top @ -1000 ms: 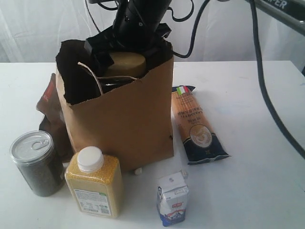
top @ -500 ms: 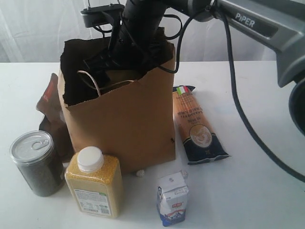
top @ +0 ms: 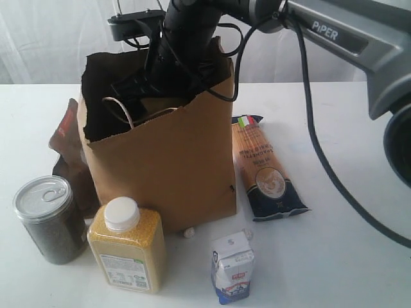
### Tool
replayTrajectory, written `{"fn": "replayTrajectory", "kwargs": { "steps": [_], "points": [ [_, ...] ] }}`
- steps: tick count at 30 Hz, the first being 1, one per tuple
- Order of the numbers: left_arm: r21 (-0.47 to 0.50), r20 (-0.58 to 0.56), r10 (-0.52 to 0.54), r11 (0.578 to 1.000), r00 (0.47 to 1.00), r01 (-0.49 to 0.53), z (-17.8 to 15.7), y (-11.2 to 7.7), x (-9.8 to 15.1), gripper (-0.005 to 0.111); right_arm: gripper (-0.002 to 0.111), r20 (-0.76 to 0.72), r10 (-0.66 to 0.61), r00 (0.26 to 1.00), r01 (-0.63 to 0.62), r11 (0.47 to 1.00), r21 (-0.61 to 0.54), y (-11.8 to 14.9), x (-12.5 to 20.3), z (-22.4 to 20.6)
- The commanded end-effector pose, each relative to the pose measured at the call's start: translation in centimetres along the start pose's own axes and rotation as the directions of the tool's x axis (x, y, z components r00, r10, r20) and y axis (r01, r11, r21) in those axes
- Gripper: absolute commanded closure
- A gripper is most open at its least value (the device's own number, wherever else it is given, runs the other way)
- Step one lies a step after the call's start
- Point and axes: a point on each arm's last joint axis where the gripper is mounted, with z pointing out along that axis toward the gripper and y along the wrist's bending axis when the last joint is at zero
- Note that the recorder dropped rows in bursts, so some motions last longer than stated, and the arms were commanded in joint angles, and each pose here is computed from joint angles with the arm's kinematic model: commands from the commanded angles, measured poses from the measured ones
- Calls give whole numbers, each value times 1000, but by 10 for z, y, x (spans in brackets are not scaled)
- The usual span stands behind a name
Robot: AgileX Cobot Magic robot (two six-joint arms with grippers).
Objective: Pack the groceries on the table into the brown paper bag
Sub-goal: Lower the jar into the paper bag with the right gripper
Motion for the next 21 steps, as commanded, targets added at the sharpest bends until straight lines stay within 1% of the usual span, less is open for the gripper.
{"fn": "replayTrajectory", "kwargs": {
  "steps": [1, 5, 9, 16, 21],
  "points": [
    [2, 5, -11, 1000, 1000, 11, 0, 0, 0, 107, 34, 20, 0, 1000, 0, 1000, -6, 4, -1, -3],
    [2, 5, -11, 1000, 1000, 11, 0, 0, 0, 107, 22, 19, -5, 1000, 5, 1000, -16, 9, -1, -3],
    [2, 5, -11, 1000, 1000, 11, 0, 0, 0, 107, 15, 30, -12, 999, 12, 1000, -13, 10, -1, -8],
    [2, 5, -11, 1000, 1000, 11, 0, 0, 0, 107, 13, 62, -27, 998, 28, 1000, -6, 13, -2, -24],
    [2, 5, -11, 1000, 1000, 11, 0, 0, 0, 107, 3, 68, -35, 997, 36, 999, -7, 16, -2, -27]
  ]
}}
